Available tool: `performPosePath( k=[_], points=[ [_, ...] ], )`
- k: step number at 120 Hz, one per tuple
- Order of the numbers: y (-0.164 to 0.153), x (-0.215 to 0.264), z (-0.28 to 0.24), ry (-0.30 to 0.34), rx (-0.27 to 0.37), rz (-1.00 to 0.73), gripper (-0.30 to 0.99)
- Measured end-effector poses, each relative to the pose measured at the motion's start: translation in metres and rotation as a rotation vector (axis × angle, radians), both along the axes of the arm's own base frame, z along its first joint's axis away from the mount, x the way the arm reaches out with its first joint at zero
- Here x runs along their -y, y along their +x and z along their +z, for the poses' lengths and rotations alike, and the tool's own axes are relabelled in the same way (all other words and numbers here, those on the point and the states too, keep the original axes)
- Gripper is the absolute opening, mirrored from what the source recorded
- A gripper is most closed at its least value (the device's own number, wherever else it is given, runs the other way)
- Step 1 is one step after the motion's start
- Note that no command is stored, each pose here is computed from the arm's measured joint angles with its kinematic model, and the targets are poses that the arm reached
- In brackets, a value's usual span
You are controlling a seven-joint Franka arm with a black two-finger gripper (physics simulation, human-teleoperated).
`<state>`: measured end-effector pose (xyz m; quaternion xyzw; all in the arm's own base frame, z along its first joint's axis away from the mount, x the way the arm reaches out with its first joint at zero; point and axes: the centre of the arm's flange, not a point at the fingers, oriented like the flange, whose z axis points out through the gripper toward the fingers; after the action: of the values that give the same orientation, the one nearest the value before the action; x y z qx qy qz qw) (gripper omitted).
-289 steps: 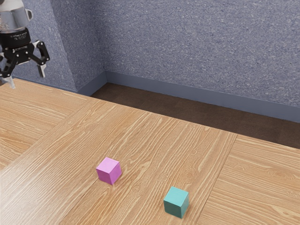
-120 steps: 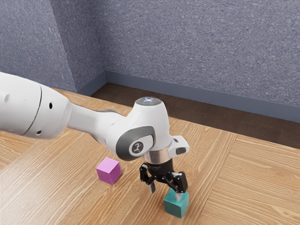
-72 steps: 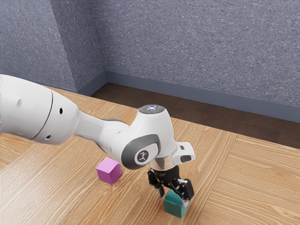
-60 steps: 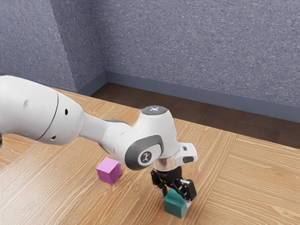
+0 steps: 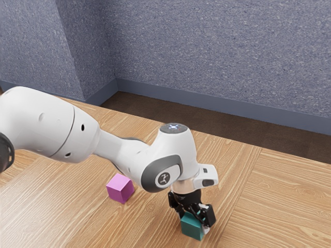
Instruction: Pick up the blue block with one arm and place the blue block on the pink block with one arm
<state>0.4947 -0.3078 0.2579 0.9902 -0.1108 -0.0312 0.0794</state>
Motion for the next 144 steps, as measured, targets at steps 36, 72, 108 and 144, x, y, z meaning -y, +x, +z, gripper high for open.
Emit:
performPosePath(
  k=[36, 72, 108, 144],
  points=[
    [0.001, 0.000, 0.001, -0.004, 0.007, -0.006, 0.49],
    [0.006, -0.012, 0.055, -0.007, 0.101, -0.006, 0.37],
    [-0.033, -0.165, 0.118, 0.093, 0.142, 0.206, 0.37],
    [-0.035, -0.205, 0.113, 0.154, 0.086, 0.301, 0.36]
  ],
)
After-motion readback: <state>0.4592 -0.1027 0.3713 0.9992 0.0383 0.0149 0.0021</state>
